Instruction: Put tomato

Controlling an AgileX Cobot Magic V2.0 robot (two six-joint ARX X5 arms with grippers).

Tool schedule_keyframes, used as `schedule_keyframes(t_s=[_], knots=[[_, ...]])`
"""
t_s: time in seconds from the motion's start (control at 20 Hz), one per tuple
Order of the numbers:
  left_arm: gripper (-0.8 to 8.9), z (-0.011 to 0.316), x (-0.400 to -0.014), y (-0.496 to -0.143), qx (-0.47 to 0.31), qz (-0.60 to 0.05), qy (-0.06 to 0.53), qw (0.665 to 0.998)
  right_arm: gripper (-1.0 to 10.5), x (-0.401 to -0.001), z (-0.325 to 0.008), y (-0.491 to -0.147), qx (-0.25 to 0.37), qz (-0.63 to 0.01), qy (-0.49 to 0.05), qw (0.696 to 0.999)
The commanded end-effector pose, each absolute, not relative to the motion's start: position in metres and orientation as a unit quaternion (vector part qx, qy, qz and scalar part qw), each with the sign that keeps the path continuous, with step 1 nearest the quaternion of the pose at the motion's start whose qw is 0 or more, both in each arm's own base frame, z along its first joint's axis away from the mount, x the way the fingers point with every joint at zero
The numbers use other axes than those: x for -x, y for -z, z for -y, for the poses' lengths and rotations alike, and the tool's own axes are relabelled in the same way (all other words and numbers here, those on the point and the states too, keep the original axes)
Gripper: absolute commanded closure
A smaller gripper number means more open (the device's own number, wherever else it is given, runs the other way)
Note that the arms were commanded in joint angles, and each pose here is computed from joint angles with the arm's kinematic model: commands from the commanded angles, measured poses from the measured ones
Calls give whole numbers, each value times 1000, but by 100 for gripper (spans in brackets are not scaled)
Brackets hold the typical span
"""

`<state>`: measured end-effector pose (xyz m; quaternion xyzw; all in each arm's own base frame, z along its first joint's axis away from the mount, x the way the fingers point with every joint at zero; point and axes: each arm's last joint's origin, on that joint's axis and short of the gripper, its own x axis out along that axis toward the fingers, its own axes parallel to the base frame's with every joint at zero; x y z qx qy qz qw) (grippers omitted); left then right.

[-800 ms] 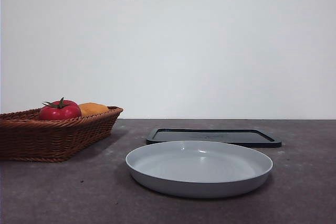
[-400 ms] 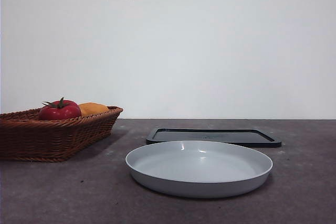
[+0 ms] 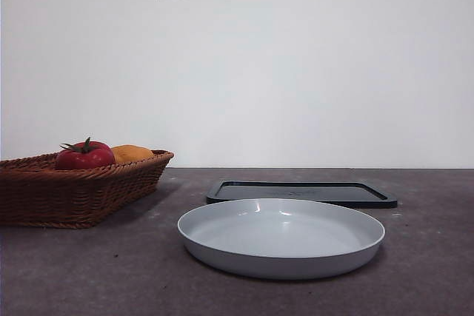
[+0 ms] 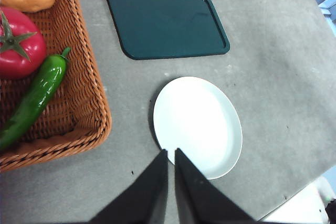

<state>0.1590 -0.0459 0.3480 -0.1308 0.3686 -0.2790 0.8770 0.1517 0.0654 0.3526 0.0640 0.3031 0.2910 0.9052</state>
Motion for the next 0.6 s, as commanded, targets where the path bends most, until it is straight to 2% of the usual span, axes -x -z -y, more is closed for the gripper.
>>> schedule_keyframes(t_s=[0.05, 0.15, 0.2, 0.6], knots=[[581, 47, -161, -353, 120, -357, 289, 880, 808, -153, -67, -359, -60, -292, -295, 908], [183, 47, -161, -354, 120, -355, 289, 881, 385, -153, -67, -359, -62, -291, -292, 909], [72, 47, -162, -354, 119, -351, 290, 882, 258, -153, -67, -359, -62, -289, -292, 909], [62, 47, -163, -355, 116, -344, 283, 888, 235, -154, -67, -361, -63, -277, -295, 912]])
